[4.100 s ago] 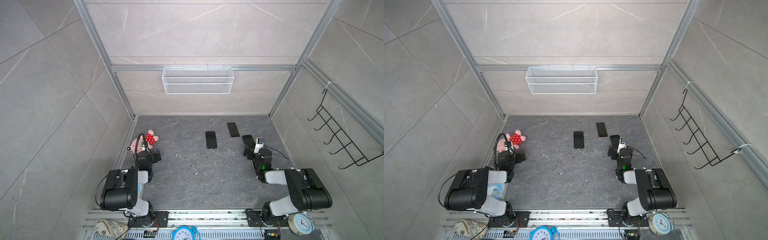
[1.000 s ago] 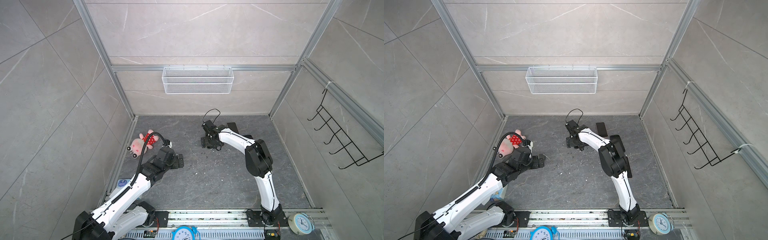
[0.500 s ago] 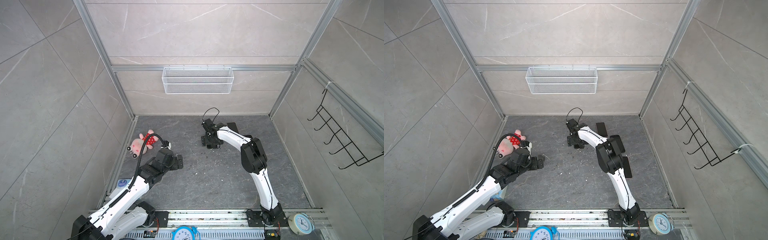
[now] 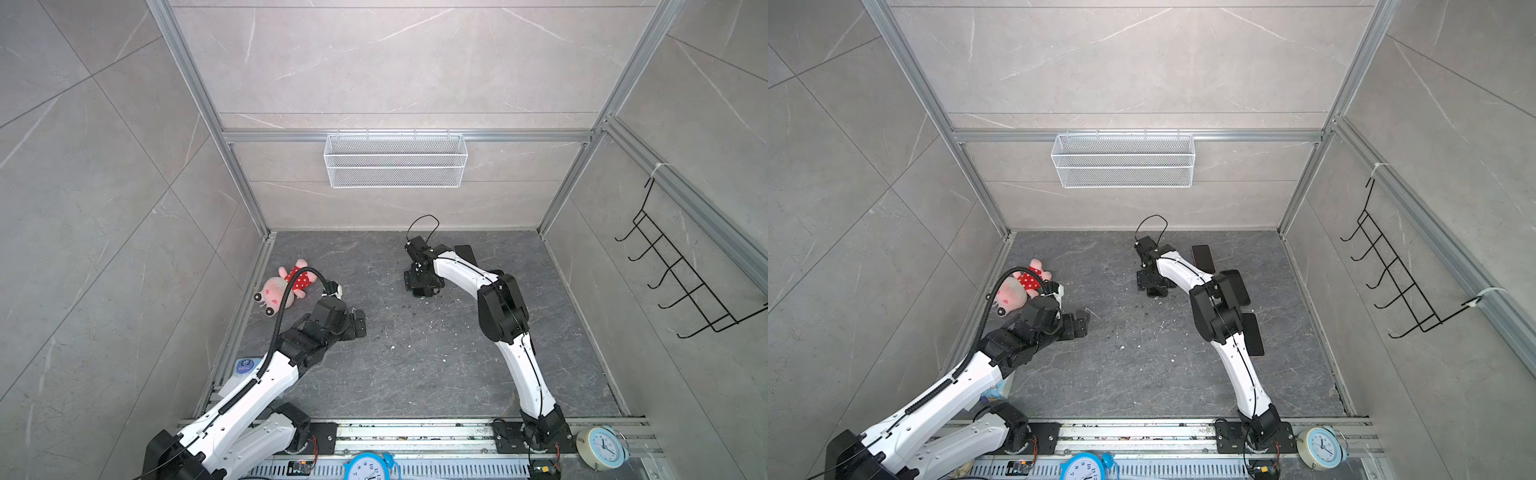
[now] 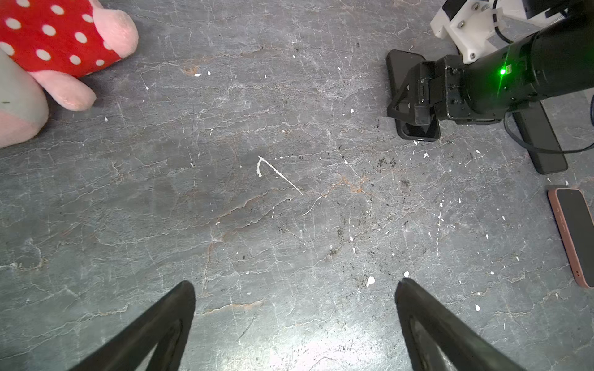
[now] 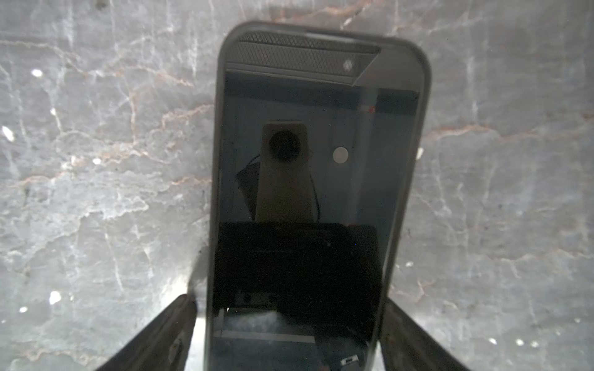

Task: Take the phone out of the phone case
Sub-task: Pick up the phone from the top-center of the table.

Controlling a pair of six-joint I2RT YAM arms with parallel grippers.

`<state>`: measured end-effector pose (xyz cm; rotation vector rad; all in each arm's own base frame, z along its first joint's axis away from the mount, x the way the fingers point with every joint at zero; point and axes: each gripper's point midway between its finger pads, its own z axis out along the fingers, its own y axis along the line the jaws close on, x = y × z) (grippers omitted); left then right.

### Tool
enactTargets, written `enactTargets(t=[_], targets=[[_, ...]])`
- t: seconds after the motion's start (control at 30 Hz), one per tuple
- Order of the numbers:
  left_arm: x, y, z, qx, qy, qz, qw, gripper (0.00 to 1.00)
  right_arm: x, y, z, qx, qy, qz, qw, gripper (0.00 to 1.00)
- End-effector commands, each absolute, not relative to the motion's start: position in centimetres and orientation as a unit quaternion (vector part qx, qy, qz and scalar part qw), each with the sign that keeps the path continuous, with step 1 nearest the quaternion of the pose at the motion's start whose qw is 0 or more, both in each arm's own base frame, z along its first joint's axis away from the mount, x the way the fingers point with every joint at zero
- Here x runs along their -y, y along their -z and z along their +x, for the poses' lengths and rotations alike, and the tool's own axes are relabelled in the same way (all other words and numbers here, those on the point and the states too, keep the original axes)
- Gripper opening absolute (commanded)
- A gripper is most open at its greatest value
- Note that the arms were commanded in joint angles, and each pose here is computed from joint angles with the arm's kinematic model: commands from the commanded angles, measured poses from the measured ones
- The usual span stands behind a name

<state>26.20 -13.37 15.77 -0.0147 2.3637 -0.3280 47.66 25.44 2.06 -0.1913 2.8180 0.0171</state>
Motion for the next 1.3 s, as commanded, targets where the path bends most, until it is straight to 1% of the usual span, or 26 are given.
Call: enactTargets(t=[0.0,0.23,0.4,0.5,0.63,0.7,0.77,0.97,1.1,1.27], targets=[[13.5,-16.3,26.6,-0.918,0.129,-0.01,0.375,1.0,-24.9,-0.2,47.1,-0.989,0.007,-0.074,0.128,0.85],[14.0,-16.3,27.0,-0.917,0.135,-0.009,0.375,1.0,-24.5,0.6,46.8,-0.991,0.006,-0.073,0.115,0.75],[14.7,-16.2,27.3,-0.916,0.152,-0.014,0.372,1.0,-24.1,0.3,46.8,-0.991,0.001,-0.069,0.115,0.63],[16.0,-16.2,27.5,-0.911,0.188,-0.022,0.367,1.0,-24.2,-0.4,46.9,-0.99,-0.006,-0.069,0.124,0.55],[18.0,-16.5,28.4,-0.898,0.245,-0.04,0.364,1.0,-24.6,-1.7,46.8,-0.987,-0.025,-0.073,0.138,0.47],[19.2,-16.5,28.9,-0.891,0.274,-0.049,0.358,1.0,-24.9,-2.6,46.6,-0.985,-0.039,-0.076,0.149,0.45],[20.0,-16.4,29.4,-0.885,0.296,-0.062,0.353,0.99,-25.1,-3.6,46.4,-0.982,-0.052,-0.079,0.163,0.42],[22.0,-15.2,31.3,-0.874,0.336,-0.104,0.334,0.98,-25.4,-5.8,44.8,-0.972,-0.095,-0.096,0.193,0.34],[23.3,-14.2,32.3,-0.867,0.365,-0.124,0.317,0.97,-25.9,-7.0,43.1,-0.962,-0.134,-0.116,0.207,0.3],[25.0,-12.9,33.3,-0.86,0.396,-0.138,0.291,0.96,-26.7,-8.7,40.4,-0.946,-0.181,-0.146,0.227,0.28]])
